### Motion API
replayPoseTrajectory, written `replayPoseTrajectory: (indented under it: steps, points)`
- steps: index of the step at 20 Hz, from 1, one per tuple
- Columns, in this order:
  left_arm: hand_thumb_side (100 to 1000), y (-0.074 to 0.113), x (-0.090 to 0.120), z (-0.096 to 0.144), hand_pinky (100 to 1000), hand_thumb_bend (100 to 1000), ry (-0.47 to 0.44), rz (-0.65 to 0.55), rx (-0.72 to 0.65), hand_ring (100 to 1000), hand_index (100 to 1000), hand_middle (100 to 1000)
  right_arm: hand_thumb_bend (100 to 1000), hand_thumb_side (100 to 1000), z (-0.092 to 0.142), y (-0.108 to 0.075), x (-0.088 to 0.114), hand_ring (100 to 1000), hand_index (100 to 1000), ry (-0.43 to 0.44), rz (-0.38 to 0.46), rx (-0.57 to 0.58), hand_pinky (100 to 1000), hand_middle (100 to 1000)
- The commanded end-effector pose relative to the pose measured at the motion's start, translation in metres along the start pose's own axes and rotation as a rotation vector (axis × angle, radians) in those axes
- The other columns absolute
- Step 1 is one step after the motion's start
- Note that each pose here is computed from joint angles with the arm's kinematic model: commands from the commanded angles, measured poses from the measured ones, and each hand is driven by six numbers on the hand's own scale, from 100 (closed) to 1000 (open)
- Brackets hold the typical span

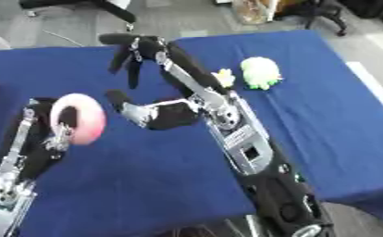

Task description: Pick up the objects with one hand, pass them to the other hand, and then place them into the box on the other side of the table.

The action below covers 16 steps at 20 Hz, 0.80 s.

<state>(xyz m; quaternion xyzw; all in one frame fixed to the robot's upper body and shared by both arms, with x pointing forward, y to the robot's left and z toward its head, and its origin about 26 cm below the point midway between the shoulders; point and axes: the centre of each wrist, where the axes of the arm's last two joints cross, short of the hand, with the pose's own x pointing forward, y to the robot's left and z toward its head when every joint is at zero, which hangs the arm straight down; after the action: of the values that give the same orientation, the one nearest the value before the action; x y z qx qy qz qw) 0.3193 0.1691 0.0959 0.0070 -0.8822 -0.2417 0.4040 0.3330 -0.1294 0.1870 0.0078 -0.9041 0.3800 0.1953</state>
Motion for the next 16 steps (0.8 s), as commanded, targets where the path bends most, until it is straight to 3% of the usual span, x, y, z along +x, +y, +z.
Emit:
replayPoseTrajectory:
  steps: [1,5,9,11,16]
  points:
    - [569,0.015,0.006,-0.005,620,100,-0.024,-0.049,0.033,341,353,197,202,458,-0.002,-0.009,0.004,463,928,-0.007,0.043,-0.051,666,624]
    - [453,0.046,0.011,-0.01,618,100,-0.021,-0.148,0.114,343,355,200,178,454,0.002,-0.008,0.002,458,925,0.016,0.05,-0.06,664,613]
    - [355,0.089,0.017,-0.014,616,100,0.0,-0.278,0.204,344,358,203,155,449,0.006,-0.002,0.0,454,924,0.03,0.043,-0.027,664,609]
    - [331,0.113,0.018,-0.015,615,100,0.028,-0.354,0.247,344,359,203,150,450,0.008,0.001,-0.001,453,924,0.034,0.037,-0.01,664,608]
    - [146,0.172,0.01,-0.019,610,100,0.154,-0.595,0.316,346,362,204,130,448,0.01,0.005,-0.002,451,924,0.039,0.022,0.018,663,605]
